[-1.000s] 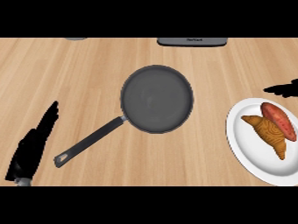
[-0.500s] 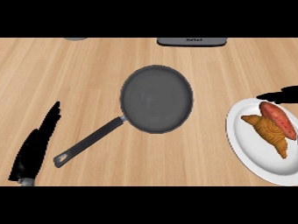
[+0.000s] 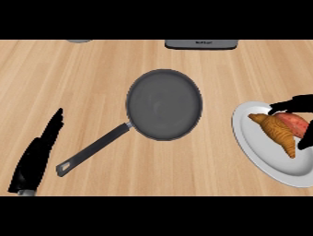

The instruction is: Pick the sweet potato from the plate and place it in the pan

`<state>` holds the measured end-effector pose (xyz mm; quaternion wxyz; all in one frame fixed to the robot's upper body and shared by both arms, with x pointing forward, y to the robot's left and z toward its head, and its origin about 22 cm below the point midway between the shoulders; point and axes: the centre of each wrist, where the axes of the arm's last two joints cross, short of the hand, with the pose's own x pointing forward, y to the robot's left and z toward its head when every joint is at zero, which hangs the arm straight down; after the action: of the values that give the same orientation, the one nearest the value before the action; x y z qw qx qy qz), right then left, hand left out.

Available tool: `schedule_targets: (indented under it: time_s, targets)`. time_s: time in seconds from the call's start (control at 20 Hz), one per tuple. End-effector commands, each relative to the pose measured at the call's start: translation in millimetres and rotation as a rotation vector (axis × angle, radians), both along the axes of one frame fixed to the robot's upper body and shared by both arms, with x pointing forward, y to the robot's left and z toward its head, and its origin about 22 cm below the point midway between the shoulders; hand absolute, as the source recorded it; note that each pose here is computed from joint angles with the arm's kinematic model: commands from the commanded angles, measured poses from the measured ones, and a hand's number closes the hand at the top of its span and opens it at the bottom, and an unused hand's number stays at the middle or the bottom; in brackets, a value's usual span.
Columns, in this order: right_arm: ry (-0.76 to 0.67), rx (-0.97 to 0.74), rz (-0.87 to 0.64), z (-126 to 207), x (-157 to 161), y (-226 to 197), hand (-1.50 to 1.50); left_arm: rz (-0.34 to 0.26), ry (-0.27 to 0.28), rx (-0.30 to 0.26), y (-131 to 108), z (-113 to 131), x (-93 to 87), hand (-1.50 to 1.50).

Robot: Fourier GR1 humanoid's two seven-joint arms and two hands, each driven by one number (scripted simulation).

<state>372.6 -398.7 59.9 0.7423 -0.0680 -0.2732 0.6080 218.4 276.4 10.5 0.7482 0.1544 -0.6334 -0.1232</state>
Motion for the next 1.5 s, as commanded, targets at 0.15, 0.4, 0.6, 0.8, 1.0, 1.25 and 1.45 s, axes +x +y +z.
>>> schedule_targets:
  time_s: [0.15,0.4,0.6,0.8,1.0,1.25,1.45]
  targets:
    - [0.045,0.155,-0.042,-24,-9,-4,1.50,-0.010,-0.007,0.000,12,11,6.8,0.00]
    - [0.072,0.186,-0.037,-28,-2,10,1.50,0.006,-0.005,-0.007,2,2,7.2,0.00]
    - [0.018,0.028,-0.309,-55,-15,16,1.50,0.056,0.012,0.000,18,4,6.8,0.00]
    - [-0.061,-0.162,-0.598,-65,-47,-30,1.50,0.116,0.060,0.017,28,-9,-8.3,0.00]
    - [-0.285,-0.320,-0.717,-40,-29,-22,1.50,0.134,0.068,0.025,31,-10,-13.5,0.00]
    - [-0.715,-0.383,-0.708,17,12,26,1.50,0.138,0.089,0.025,35,-12,-15.6,0.00]
    - [-0.985,-0.383,-0.648,48,29,83,1.50,0.140,0.098,0.019,31,-17,-20.8,0.00]
